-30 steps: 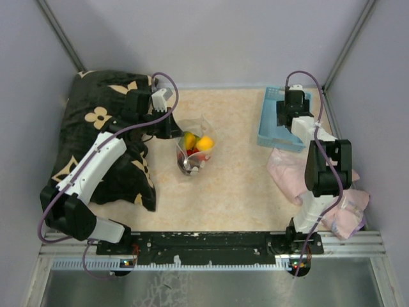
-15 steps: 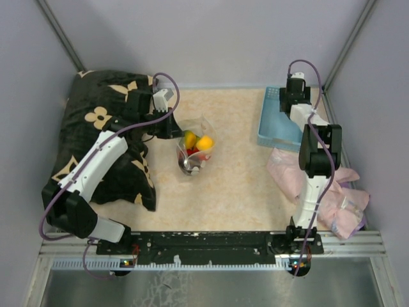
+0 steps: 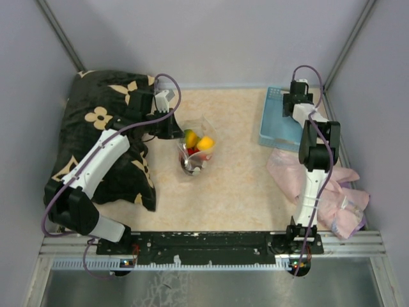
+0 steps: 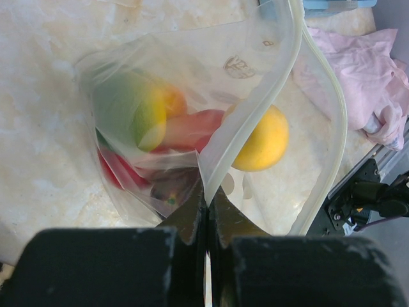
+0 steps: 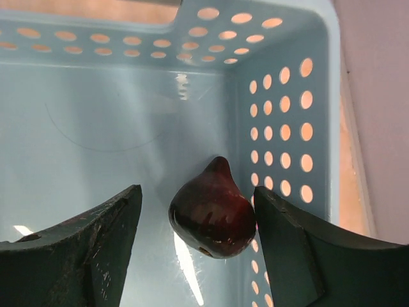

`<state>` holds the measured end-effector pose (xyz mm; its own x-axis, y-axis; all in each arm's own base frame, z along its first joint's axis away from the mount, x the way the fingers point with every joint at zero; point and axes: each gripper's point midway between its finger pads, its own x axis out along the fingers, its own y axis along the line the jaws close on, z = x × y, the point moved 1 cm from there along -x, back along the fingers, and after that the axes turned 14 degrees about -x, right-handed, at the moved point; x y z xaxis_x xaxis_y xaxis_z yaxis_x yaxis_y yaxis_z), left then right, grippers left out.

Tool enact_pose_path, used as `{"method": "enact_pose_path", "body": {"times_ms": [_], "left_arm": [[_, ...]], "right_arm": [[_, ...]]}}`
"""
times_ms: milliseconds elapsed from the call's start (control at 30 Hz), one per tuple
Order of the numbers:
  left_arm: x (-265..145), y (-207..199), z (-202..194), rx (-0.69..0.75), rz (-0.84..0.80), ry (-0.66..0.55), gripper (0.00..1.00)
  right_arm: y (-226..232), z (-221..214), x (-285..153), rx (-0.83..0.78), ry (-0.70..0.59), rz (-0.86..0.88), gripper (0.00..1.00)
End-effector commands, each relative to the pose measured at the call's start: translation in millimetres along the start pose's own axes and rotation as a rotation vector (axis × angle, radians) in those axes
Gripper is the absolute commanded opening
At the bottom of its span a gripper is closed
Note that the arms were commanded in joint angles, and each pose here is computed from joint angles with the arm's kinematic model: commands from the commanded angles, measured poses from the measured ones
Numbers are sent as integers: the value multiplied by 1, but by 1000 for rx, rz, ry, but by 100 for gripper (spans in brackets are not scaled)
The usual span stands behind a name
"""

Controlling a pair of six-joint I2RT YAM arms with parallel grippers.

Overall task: Place the food in the zip-top bag and seal the zipper
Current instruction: Pick up the fake fruit from the bin.

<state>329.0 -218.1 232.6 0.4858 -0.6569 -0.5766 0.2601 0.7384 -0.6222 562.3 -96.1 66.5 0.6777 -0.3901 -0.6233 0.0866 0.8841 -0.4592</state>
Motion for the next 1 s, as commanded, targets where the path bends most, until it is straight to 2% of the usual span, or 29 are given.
{"method": "enact_pose_path", "body": {"times_ms": [0, 400, 633, 767, 967], "left_arm": [[0, -1, 3, 10, -15, -6, 0], [0, -1, 4, 10, -12, -9, 0], [1, 0, 3, 9, -11, -7, 0], [1, 0, 4, 11, -11, -7, 0], [0, -2, 2, 6, -23, 0, 0]], "right_arm": [[0, 1, -6, 34, 4, 49, 71], [16, 0, 3, 72, -26, 167, 67], [13, 0, -5, 94, -41, 183, 56], [9, 8, -20, 112, -77, 192, 44], [4, 15, -46, 152, -129, 209, 39]]}}
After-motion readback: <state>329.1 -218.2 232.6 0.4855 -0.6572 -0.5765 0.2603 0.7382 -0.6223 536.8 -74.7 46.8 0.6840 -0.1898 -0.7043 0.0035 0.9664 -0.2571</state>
